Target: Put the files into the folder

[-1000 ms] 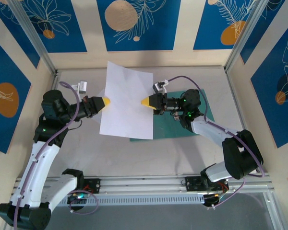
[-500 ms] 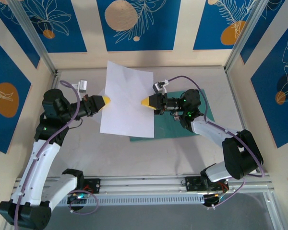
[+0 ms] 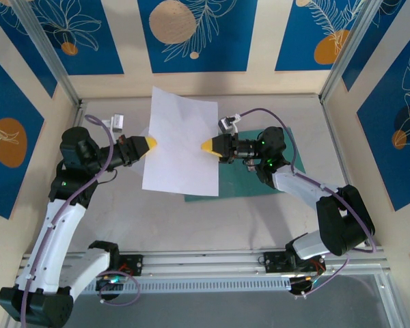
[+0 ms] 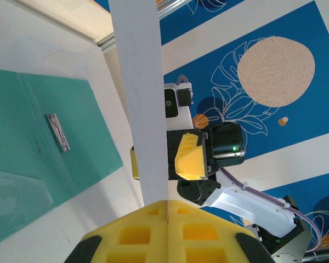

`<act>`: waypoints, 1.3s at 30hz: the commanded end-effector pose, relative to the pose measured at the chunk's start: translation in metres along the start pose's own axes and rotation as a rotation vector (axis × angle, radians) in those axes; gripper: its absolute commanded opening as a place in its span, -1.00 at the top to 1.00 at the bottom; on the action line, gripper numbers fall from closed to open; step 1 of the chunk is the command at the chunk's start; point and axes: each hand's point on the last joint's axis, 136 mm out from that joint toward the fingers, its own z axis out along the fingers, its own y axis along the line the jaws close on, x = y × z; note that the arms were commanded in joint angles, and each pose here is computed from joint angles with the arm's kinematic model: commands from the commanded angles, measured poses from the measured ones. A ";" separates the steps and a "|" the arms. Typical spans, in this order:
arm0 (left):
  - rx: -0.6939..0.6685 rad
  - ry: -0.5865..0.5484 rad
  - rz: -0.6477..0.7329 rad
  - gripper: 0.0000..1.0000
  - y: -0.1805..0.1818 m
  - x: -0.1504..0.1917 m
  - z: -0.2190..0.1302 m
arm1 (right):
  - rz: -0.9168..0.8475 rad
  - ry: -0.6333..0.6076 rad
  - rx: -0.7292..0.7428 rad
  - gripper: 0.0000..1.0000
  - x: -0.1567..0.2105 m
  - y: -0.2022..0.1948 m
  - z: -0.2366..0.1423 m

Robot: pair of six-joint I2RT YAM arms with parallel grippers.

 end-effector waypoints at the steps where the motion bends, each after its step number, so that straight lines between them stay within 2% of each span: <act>1: 0.012 -0.003 0.009 1.00 0.000 0.001 -0.003 | -0.021 -0.010 0.004 0.34 0.000 0.002 -0.001; 8: 0.007 -0.002 0.019 0.98 0.001 0.004 -0.005 | -0.036 -0.002 0.044 0.56 0.003 0.001 -0.002; 9: 0.003 -0.005 0.019 0.75 0.002 0.003 -0.005 | -0.042 -0.003 0.049 0.61 0.003 0.002 -0.002; 11: -0.002 -0.013 0.029 0.42 0.003 0.002 -0.006 | -0.056 0.000 0.061 0.77 0.003 0.004 -0.004; 13: -0.025 -0.026 0.045 -0.08 0.006 0.001 -0.007 | -0.078 0.003 0.089 0.82 0.004 0.005 -0.006; 14: -0.050 -0.038 0.052 -0.26 0.010 0.000 -0.008 | -0.093 0.002 0.113 0.83 0.005 0.005 -0.008; 18: -0.161 -0.064 0.081 -0.80 0.032 -0.001 -0.012 | -0.159 -0.018 0.242 0.89 0.004 0.010 -0.022; 20: -0.221 -0.069 0.102 -0.99 0.044 0.001 -0.015 | -0.189 -0.040 0.324 0.89 0.000 0.011 -0.033; 24: -0.325 -0.074 0.124 -1.00 0.075 0.004 -0.016 | -0.313 -0.032 0.490 0.86 -0.004 0.012 -0.054; 29: -0.343 -0.050 0.098 -1.00 0.118 0.013 0.000 | -0.405 0.028 0.661 0.85 -0.018 0.008 -0.064; 34: -0.396 -0.007 0.065 -1.00 0.155 0.025 0.014 | -0.461 0.108 0.743 0.85 -0.043 -0.007 -0.061; 39: -0.412 0.039 0.040 -0.97 0.176 0.037 0.025 | -0.508 0.180 0.747 0.89 -0.062 -0.025 -0.054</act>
